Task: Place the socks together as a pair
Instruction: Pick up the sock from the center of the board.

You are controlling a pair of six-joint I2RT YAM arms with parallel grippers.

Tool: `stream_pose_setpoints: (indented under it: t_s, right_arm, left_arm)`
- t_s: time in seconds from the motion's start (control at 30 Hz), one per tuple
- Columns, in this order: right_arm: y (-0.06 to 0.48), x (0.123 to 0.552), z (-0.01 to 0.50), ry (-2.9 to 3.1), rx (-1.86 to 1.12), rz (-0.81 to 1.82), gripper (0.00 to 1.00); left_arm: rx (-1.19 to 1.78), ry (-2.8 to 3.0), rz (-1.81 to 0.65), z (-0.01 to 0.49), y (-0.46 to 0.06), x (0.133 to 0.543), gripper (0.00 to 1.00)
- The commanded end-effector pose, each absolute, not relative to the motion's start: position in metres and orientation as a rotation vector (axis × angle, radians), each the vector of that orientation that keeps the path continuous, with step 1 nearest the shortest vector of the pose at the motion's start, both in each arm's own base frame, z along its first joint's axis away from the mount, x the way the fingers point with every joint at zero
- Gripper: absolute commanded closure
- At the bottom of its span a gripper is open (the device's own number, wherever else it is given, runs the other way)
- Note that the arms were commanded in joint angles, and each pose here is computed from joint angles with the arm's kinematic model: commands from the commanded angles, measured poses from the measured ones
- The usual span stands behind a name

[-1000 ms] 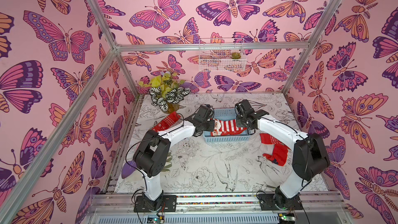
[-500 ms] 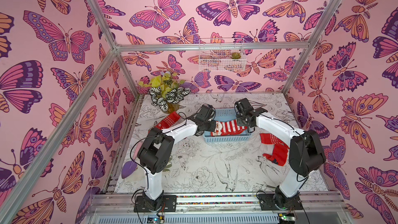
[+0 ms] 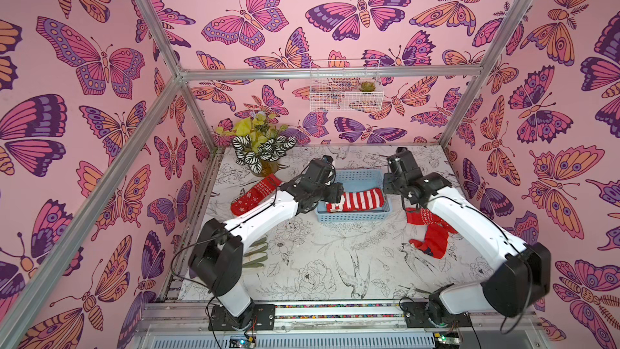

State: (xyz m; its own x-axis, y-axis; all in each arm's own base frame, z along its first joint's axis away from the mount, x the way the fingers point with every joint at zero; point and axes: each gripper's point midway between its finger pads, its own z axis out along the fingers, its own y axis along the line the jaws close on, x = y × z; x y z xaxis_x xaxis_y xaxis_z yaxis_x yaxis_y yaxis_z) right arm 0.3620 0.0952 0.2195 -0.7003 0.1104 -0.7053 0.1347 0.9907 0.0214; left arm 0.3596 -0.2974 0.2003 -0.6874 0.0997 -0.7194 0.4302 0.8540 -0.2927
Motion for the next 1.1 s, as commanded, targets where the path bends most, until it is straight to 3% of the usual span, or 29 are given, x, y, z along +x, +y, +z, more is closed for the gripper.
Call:
stream_pose_setpoints:
  t_s: [0.0,0.37,0.7,1.07]
  right_arm:
    - [0.067,0.342,0.206,2.355,0.328,-0.019,0.62]
    - [0.007,0.300,0.151,2.390,0.631,0.119,0.62]
    - [0.008,0.319,0.103,2.546,0.641,0.081,0.64]
    - [0.004,0.338,0.071,2.674,0.625,-0.028,0.67]
  left_arm:
    - [0.311,2.281,-0.550,0.197,-0.273,0.344,0.30]
    - [0.084,2.331,-0.628,0.160,-0.206,0.272,0.31]
    - [-0.055,2.355,-0.685,0.131,-0.173,0.229,0.31]
    - [-0.142,2.360,-0.699,0.110,-0.157,0.213,0.31]
